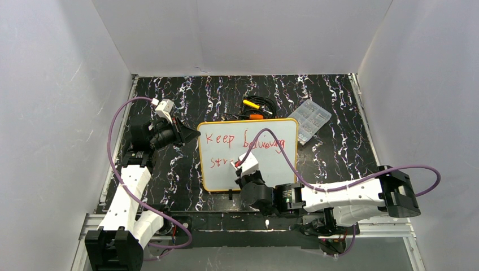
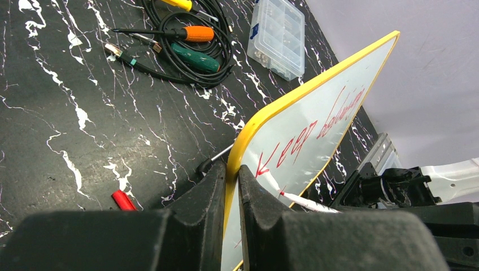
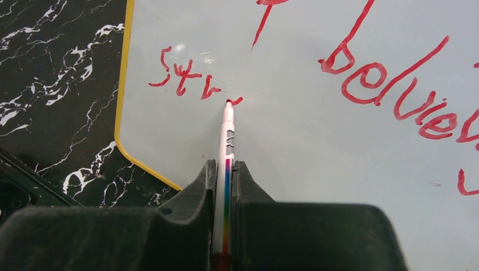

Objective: Write a sentence on the whiteboard

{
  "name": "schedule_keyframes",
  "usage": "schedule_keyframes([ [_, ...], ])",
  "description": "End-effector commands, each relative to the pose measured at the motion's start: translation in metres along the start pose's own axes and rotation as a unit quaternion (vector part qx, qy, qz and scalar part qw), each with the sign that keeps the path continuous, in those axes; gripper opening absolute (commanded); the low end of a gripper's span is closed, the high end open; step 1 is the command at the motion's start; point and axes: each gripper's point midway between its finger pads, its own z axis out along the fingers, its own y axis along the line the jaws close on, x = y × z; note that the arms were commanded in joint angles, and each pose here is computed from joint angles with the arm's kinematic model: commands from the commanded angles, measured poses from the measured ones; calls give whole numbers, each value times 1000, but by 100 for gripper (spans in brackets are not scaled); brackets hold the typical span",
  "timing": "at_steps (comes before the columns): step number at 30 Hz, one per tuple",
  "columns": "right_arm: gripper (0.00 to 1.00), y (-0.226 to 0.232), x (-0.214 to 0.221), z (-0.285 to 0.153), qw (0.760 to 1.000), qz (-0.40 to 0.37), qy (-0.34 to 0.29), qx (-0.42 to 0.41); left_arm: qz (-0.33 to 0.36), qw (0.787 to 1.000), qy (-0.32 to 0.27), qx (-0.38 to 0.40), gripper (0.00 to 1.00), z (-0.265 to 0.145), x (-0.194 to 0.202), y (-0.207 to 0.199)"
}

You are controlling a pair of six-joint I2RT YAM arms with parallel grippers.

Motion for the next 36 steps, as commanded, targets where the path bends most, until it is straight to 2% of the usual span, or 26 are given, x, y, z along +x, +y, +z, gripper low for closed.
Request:
schedule_keyframes([
  [1, 1, -2, -4, 0, 1000, 0, 8, 11, -3, 999, 19, 26, 0, -2, 4, -14],
  [11, 1, -21, 7, -9, 999, -3, 26, 36, -2, 999, 19, 26, 0, -2, 4, -14],
  [20, 1, -24, -17, -7, 998, 1, -16, 57, -4, 999, 20, 26, 0, -1, 5, -14],
  [36, 1, -10, -27, -7, 999, 4, -26, 20, -2, 999, 18, 27, 0, -2, 4, -15],
])
